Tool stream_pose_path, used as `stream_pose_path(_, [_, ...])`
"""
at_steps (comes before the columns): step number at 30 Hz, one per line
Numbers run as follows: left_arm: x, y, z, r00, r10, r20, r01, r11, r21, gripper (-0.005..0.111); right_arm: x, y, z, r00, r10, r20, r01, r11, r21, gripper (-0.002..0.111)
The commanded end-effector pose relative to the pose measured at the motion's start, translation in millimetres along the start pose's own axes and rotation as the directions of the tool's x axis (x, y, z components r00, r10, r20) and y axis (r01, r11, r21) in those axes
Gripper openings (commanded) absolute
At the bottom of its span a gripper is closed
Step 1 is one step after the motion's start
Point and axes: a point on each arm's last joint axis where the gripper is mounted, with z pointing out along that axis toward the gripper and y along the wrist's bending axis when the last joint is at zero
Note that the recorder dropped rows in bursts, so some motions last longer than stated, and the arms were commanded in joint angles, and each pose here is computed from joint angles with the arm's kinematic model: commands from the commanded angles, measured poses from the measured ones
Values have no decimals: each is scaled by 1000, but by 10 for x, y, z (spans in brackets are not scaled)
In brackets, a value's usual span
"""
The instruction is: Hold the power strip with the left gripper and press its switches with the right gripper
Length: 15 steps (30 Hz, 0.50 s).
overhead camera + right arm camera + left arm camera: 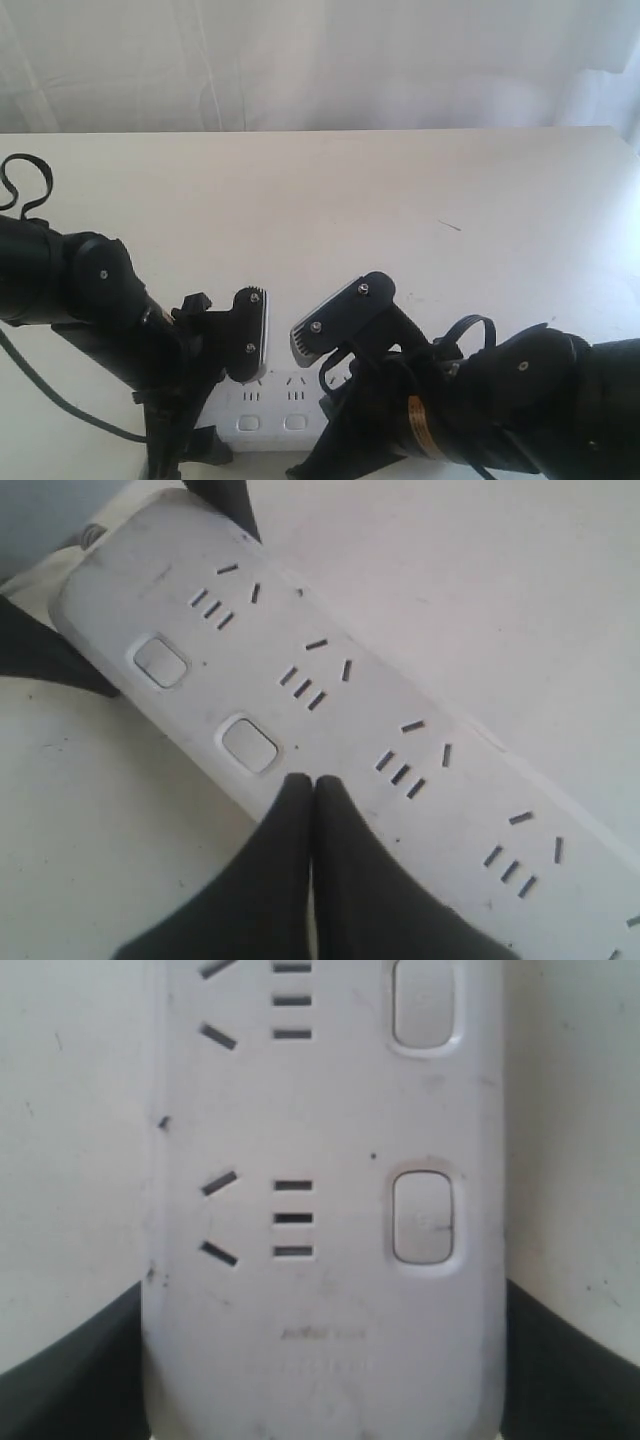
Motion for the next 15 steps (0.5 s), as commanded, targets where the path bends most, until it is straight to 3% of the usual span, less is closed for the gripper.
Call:
stream_pose_path(1, [145,-103,94,979,173,-106,-164,982,90,0,2,9,2,999,31,-5,-31,999,-11,0])
stream_pose_path(7, [161,-97,92,971,206,-120,-196,976,90,0,18,67,0,999,30,-24,-32,997,-73,0])
stream_pose_path(15, [169,-116,90,970,210,-125,-196,974,112,0,50,38,60,999,32,-42,-33,999,-41,0])
